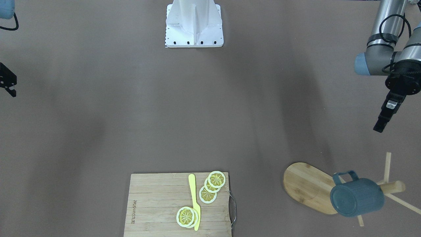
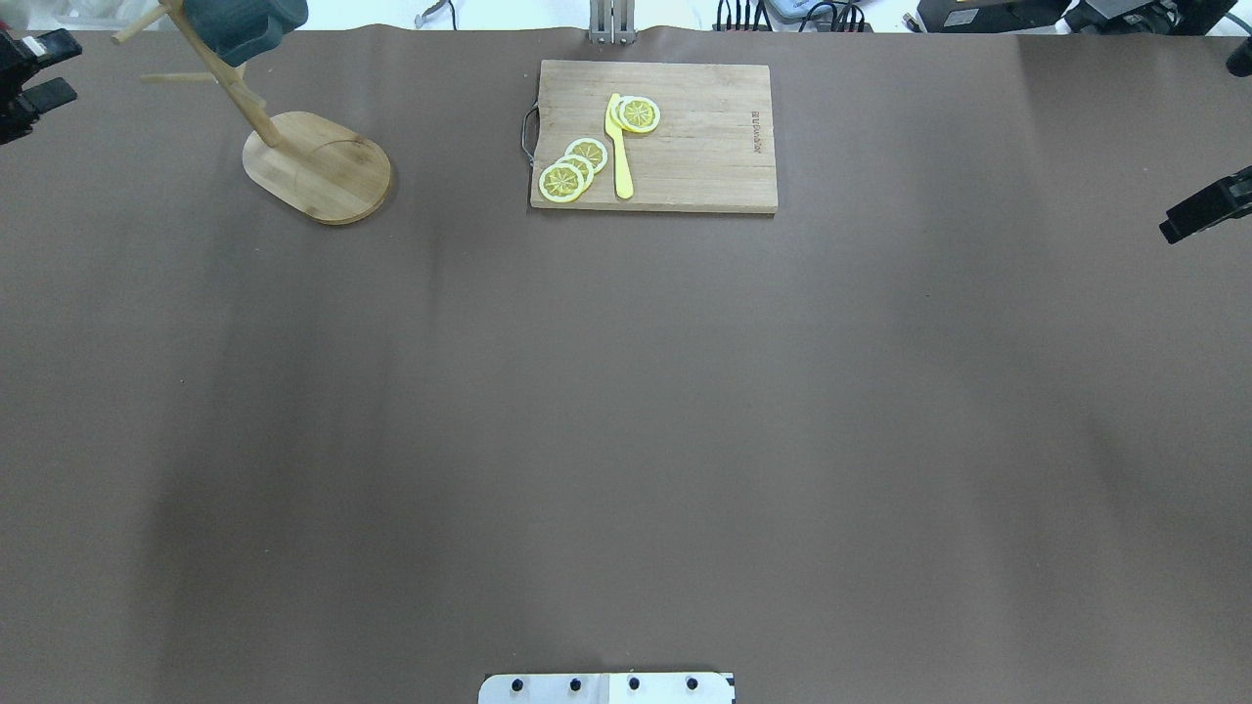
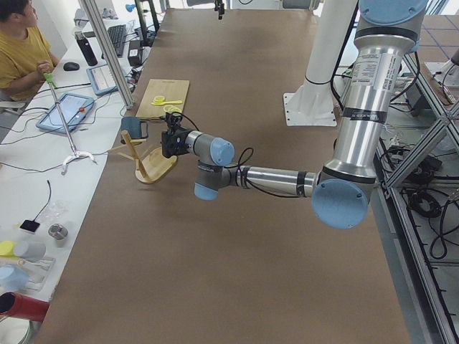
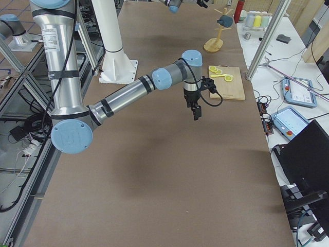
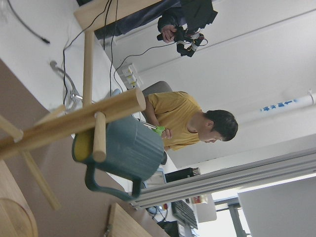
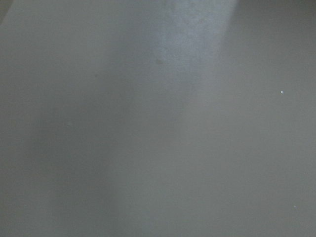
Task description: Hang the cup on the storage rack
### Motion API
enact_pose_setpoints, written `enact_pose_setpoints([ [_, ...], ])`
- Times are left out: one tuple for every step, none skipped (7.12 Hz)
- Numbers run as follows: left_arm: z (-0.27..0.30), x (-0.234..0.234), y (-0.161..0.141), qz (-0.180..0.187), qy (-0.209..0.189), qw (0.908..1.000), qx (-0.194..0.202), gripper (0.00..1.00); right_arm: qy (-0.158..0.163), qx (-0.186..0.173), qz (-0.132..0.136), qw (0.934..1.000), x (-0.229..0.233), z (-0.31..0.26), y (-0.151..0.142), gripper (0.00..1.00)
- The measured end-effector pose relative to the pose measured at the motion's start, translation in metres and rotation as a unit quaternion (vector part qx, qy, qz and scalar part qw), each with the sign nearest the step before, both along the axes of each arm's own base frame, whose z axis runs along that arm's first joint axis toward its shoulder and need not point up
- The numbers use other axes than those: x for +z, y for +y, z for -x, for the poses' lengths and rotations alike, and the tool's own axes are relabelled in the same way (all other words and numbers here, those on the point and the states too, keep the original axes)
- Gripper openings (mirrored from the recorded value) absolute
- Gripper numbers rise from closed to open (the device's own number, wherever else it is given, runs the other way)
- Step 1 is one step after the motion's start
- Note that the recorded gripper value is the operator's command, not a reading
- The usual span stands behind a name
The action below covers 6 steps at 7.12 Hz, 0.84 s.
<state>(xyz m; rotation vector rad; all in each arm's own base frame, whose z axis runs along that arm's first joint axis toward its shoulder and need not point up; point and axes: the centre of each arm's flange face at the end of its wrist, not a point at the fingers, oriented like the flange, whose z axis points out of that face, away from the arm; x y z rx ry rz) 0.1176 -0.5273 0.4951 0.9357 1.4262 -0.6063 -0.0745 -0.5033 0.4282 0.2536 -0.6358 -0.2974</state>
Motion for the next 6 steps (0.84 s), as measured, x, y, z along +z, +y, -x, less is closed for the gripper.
enact_pose_setpoints([
  [0.029,0.022,-0.003,-0.023,-0.132,0.9905,-0.033,0.99,0.002,-0.006,-0.003,1.0,0.019,-0.029,-0.006,1.0],
  [0.052,0.037,-0.007,-0.038,-0.243,0.9681,-0.047,0.99,0.002,-0.008,-0.001,1.0,0.039,-0.058,-0.011,1.0],
  [0.068,0.055,-0.007,-0.038,-0.332,0.9417,-0.038,0.99,0.004,-0.002,0.006,1.0,0.062,-0.088,-0.013,1.0],
  [0.079,0.071,-0.004,-0.017,-0.381,0.9242,-0.01,0.99,0.006,0.008,0.016,0.9998,0.083,-0.115,-0.013,1.0],
  [0.092,0.083,-0.002,0.011,-0.399,0.9162,0.032,0.99,0.008,0.017,0.026,0.9995,0.1,-0.134,-0.013,1.0],
  [0.108,0.095,0.002,0.039,-0.397,0.9129,0.088,0.99,0.01,0.024,0.036,0.999,0.114,-0.147,-0.011,1.0],
])
